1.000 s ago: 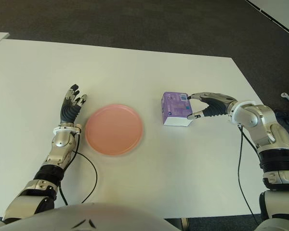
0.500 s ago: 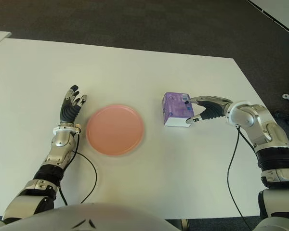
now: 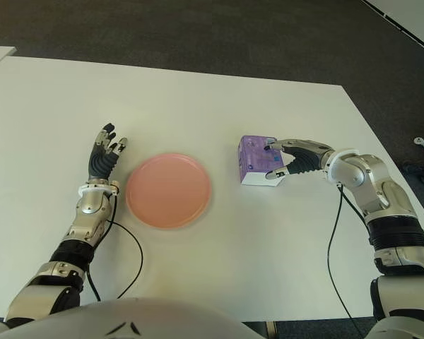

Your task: Put the tissue paper into the plate.

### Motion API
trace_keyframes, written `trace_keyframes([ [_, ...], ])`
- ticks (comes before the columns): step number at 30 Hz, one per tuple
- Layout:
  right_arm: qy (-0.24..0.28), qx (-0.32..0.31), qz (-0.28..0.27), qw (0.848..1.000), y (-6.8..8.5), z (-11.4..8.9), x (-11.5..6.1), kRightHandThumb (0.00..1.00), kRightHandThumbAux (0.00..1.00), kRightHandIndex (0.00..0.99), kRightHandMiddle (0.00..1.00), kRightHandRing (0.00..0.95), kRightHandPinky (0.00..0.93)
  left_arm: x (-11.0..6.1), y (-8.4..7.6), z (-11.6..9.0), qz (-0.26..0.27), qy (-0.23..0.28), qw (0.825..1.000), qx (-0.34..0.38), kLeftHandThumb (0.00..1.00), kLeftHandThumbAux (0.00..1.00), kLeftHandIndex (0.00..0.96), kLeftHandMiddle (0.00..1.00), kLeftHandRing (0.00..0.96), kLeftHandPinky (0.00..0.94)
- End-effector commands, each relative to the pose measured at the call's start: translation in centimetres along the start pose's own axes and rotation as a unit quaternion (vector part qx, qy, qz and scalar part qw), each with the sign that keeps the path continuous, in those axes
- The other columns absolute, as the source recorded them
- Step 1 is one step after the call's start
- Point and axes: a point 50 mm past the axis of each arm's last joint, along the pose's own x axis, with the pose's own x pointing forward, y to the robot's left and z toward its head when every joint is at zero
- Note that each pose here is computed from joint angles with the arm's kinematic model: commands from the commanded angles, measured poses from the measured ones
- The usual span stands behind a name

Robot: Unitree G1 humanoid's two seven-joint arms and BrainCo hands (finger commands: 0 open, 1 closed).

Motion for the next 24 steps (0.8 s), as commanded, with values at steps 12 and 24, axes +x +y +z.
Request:
trace_keyframes([
  [12,-0.022,0.003,-0.070,0.997,-1.1,0.9,0.4,0.224,0.354,0.000,0.000,0.000,0.000,-0.1,0.3,-0.3,0.012,0.016,1.000,0.003,0.000,0.557,0.000,0.000,0.000,0.000],
  [24,-0.037,-0.007,-0.116,0.993,-1.5,1.8,0.1,0.225,0.394,0.000,0.000,0.000,0.000,0.0,0.4,0.0,0.012,0.011,1.000,0.001,0.000,0.571,0.000,0.000,0.000,0.000],
])
